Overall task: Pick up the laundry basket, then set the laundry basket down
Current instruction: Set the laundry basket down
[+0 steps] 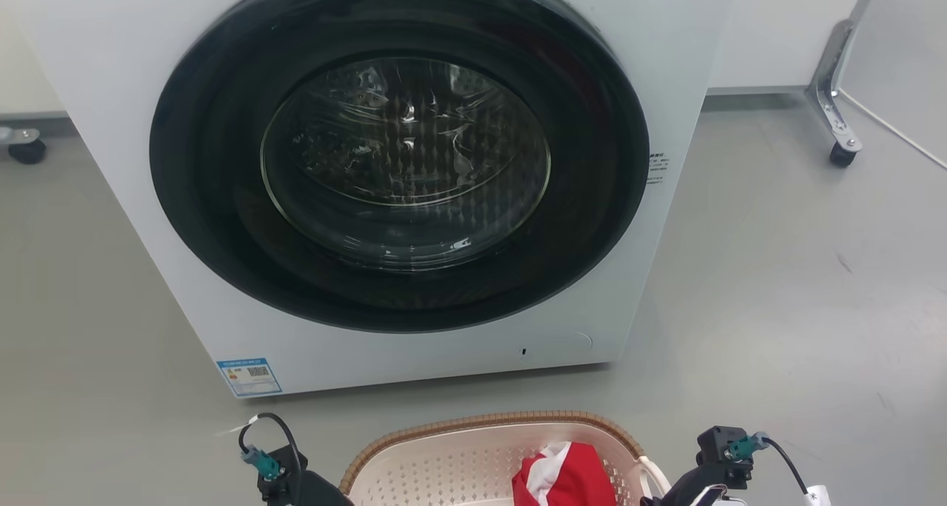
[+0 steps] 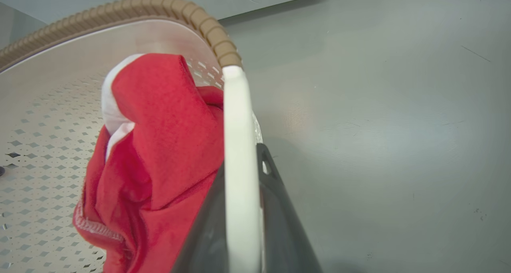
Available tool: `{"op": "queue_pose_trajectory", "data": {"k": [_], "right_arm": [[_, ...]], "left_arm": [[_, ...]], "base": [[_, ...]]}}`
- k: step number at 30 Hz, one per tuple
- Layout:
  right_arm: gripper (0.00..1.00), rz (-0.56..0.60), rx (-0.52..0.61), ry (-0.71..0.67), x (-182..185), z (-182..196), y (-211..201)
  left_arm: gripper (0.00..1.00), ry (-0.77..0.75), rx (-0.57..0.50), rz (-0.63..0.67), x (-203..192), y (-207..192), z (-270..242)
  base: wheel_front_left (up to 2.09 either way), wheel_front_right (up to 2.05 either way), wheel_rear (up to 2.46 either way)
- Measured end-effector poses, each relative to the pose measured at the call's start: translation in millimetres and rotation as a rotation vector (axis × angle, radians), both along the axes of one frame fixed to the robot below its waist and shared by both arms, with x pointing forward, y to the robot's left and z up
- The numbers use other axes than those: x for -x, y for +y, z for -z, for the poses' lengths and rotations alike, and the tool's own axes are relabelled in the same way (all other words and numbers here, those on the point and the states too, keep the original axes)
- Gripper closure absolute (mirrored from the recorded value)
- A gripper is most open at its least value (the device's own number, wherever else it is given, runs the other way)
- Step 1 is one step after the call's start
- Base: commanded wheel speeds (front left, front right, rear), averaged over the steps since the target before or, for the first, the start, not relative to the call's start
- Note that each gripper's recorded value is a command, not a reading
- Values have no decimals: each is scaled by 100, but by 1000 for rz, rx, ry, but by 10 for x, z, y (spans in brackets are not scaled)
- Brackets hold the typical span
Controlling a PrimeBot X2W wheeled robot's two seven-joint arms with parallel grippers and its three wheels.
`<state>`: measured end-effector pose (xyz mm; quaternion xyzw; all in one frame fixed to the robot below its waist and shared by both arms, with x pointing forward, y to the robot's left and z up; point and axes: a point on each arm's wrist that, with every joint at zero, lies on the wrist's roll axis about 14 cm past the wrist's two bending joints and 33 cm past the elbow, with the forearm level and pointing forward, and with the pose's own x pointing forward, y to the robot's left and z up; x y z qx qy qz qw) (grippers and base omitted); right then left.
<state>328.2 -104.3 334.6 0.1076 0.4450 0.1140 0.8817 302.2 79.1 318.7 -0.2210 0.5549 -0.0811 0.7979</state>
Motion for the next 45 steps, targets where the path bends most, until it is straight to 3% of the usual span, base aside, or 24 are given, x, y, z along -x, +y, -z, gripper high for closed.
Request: {"op": "queue_pose_trajectory", "data": {"k": [11,26,45], "right_arm": [[100,7,1,24,-47,152,-10],[100,-4,5,19,-531,354,19],[100,15,6,41,-956,883,10]], "left_arm": [[100,3,-5,-28,-62,-11,126],[100,-20,-26,-58,-506,11,354],[100,-34,-63,-59,-947,10,859]], "base": [[0,0,0],[0,0,0],[0,0,0]]}}
